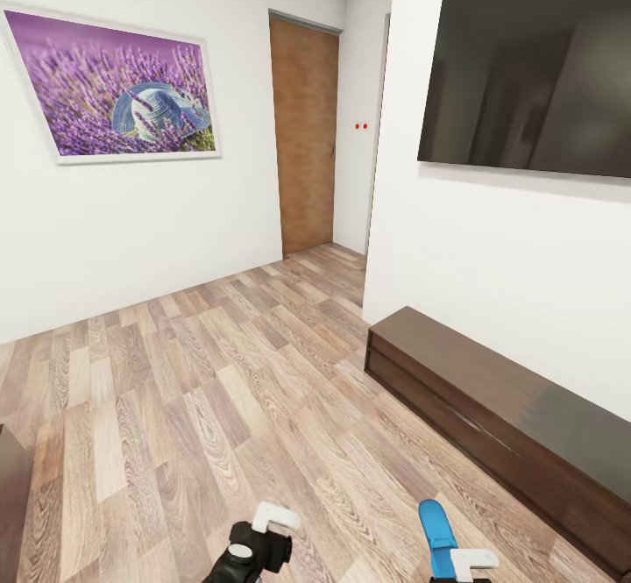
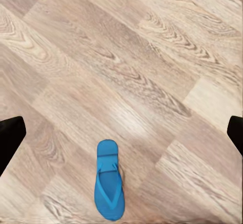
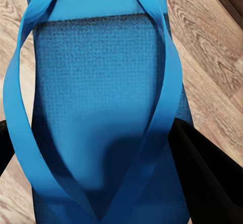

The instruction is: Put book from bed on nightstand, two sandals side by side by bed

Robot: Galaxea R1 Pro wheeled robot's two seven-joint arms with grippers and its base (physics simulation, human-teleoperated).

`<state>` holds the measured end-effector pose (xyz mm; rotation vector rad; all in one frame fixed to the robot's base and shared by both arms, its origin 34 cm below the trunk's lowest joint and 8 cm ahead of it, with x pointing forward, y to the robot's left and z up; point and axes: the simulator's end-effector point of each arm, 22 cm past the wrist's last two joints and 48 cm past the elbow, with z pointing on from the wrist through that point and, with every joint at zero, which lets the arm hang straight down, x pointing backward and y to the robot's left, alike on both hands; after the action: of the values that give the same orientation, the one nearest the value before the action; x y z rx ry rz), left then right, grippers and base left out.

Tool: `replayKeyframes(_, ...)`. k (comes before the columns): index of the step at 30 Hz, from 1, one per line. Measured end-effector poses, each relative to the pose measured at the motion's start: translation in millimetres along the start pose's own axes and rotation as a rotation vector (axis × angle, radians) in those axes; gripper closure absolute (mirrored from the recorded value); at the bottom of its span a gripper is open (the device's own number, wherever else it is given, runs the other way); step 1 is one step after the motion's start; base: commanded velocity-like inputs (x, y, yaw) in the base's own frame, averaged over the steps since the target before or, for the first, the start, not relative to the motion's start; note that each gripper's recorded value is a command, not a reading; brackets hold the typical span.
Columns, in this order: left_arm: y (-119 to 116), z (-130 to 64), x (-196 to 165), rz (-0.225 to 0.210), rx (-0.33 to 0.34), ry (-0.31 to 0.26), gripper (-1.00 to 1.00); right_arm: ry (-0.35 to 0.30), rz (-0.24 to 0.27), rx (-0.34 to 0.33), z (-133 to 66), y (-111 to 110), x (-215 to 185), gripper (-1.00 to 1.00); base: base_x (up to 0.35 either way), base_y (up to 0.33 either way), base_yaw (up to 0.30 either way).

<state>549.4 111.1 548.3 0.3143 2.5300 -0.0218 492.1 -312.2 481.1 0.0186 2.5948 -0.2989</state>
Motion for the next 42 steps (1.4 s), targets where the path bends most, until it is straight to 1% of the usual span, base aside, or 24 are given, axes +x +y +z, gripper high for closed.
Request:
replayKeyframes(2,0.6,3.6,5.4,-0.027,0.005,0.024,-1.00,0.000,0.000,0.000,0.0,0.0,-0.1,1.00,0.000,0.000,0.000)
replayKeyframes(3,1.9,6.5,9.4,-0.053,0.008,0.042,-1.00,0.000,0.000,0.000,0.0,0.0,-0.2,1.00,0.000,0.000,0.000)
replayKeyframes(5,4.2,9.0,9.7,-0.074,0.008,0.049,-1.00,-0.001,0.001,0.000,0.0,-0.1,-0.3,1.00,0.000,0.000,0.000)
replayKeyframes(8,6.5,11.4,8.5,-0.093,0.007,0.050,-1.00,-0.001,0.002,0.000,0.0,-0.2,-0.4,1.00,0.000,0.000,0.000)
replayKeyframes(12,9.4,13.6,7.2,-0.111,0.005,0.048,-1.00,-0.001,0.001,0.002,0.2,-1.2,-0.7,1.00,0.000,0.000,0.000)
replayKeyframes(15,9.9,13.9,7.1,-0.114,0.005,0.048,-1.00,-0.002,0.001,0.003,0.3,-2.0,-1.0,1.00,0.000,0.000,0.000)
replayKeyframes(22,11.5,14.2,6.0,-0.118,0.002,0.049,-1.00,-0.058,0.017,0.004,-0.1,-2.0,-15.7,1.00,0.000,0.000,0.000)
replayKeyframes(26,11.9,14.3,6.3,-0.118,0.001,0.051,-1.00,-0.077,0.024,0.002,-0.6,-0.5,-23.7,1.00,0.000,0.000,0.000)
replayKeyframes(29,12.2,14.3,6.6,-0.119,0.000,0.052,-1.00,-0.125,0.030,-0.001,-2.7,3.2,-47.2,1.00,0.000,0.000,0.000)
replayKeyframes(30,12.2,14.3,6.9,-0.119,0.000,0.053,-1.00,-0.158,0.034,-0.003,-4.6,4.5,-64.1,1.00,0.000,0.000,0.000)
replayKeyframes(32,12.3,14.3,6.9,-0.119,0.000,0.054,-1.00,-0.188,0.039,-0.003,-7.1,4.8,-81.4,1.00,0.000,0.000,0.000)
replayKeyframes(36,12.9,14.5,7.2,-0.123,-0.001,0.056,-1.00,-0.214,0.044,-0.004,-14.6,3.9,-119.0,1.00,0.000,0.000,0.000)
replayKeyframes(38,13.1,14.5,7.2,-0.126,-0.002,0.057,-1.00,-0.230,0.048,-0.004,-22.8,2.5,-146.0,1.00,0.000,0.000,0.000)
replayKeyframes(40,13.7,14.6,7.4,-0.128,-0.003,0.058,-1.00,-0.241,0.049,-0.005,-29.7,1.6,-160.7,1.00,0.000,0.000,0.000)
replayKeyframes(42,14.5,14.9,10.0,-0.128,-0.005,0.063,-1.00,-0.253,0.051,-0.007,-40.7,0.5,-174.1,1.00,0.000,0.000,0.000)
